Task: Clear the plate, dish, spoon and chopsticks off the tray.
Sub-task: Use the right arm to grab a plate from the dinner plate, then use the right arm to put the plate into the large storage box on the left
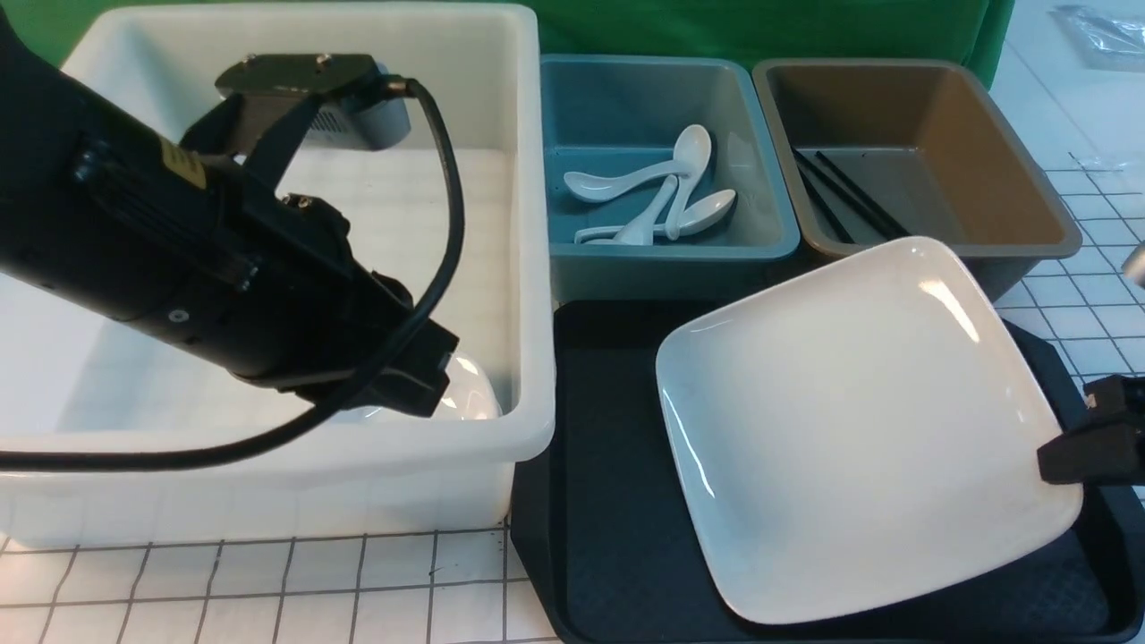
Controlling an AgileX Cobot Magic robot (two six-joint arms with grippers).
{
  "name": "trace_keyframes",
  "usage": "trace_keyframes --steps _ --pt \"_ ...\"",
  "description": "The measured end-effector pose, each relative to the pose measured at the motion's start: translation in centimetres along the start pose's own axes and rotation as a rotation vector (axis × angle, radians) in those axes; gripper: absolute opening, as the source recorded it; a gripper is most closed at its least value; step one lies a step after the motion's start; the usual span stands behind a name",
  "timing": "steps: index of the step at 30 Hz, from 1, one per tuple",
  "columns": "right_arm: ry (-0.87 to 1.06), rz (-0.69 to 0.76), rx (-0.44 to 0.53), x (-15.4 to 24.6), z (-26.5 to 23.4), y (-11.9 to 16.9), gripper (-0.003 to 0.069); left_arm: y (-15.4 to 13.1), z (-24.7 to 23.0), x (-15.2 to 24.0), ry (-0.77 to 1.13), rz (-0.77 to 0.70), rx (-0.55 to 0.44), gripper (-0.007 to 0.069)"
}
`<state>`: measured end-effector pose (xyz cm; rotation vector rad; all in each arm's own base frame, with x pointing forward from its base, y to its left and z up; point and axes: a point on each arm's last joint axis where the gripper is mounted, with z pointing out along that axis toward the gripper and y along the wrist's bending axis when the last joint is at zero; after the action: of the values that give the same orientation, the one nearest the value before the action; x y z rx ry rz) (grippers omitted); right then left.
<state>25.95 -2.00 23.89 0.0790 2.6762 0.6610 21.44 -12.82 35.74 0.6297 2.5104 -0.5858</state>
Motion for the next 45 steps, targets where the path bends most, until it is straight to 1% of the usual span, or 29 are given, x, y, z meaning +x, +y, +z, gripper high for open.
trace_keyframes --steps 6,9,15,19,21,24,27,30,31,34,39,41,42,43,45 --pt "-0.017 -0.039 -0.015 0.0 -1.6 1.1 0.0062 0.0 0.0 0.0 -0.004 -0.017 -0.001 -0.0016" --pt "-0.022 -0.065 -0.028 -0.6 -2.4 1.7 0.0063 0.0 0.0 -0.1 -0.007 -0.019 -0.003 -0.0016" --pt "-0.056 -0.072 -0.035 -1.7 -3.6 2.4 0.0063 0.1 0.0 -0.1 -0.008 -0.016 -0.008 -0.0016" --pt "-0.080 -0.088 -0.044 -2.6 -4.8 3.1 0.0063 0.4 -0.3 -0.1 -0.021 -0.004 -0.055 -0.0016" --pt "-0.121 -0.098 -0.044 -3.5 -6.0 3.8 0.0063 0.8 -0.7 -0.2 -0.050 -0.014 -0.085 -0.0016" --pt "-0.176 -0.103 -0.051 -4.5 -7.3 4.6 0.0063 1.2 -1.5 -0.3 -0.082 -0.033 -0.105 -0.0016" --pt "-0.254 -0.100 -0.095 -5.8 -9.0 5.8 0.0063 2.1 -3.0 -0.8 -0.137 -0.067 -0.139 -0.0016" --pt "-0.331 -0.112 -0.171 -7.6 -10.4 7.8 0.0063 3.7 -5.2 -1.5 -0.209 -0.125 -0.196 -0.0016" --pt "-0.333 -0.117 -0.173 -7.7 -10.4 8.0 0.0063 3.8 -5.3 -1.5 -0.212 -0.129 -0.200 -0.0016" --pt "-0.338 -0.151 -0.237 -9.6 -9.6 10.8 0.0063 5.6 -6.7 -1.4 -0.240 -0.193 -0.255 -0.0016" --pt "-0.305 -0.211 -0.335 -12.6 -5.8 16.2 0.0063 7.5 -7.6 -0.6 -0.222 -0.270 -0.306 -0.0016" --pt "-0.299 -0.227 -0.373 -13.4 -4.1 18.4 0.0063 7.7 -7.9 -0.4 -0.229 -0.281 -0.317 -0.0016" --pt "-0.291 -0.224 -0.374 -13.6 -3.6 18.5 0.0063 7.7 -8.0 -0.4 -0.231 -0.282 -0.318 -0.0016" --pt "-0.290 -0.233 -0.409 -14.3 -2.2 20.6 0.0063 7.7 -8.3 -0.3 -0.241 -0.282 -0.324 -0.0016" --pt "-0.283 -0.233 -0.438 -15.0 -0.3 22.4 0.0063 7.6 -8.5 -0.2 -0.248 -0.282 -0.328 -0.0016"
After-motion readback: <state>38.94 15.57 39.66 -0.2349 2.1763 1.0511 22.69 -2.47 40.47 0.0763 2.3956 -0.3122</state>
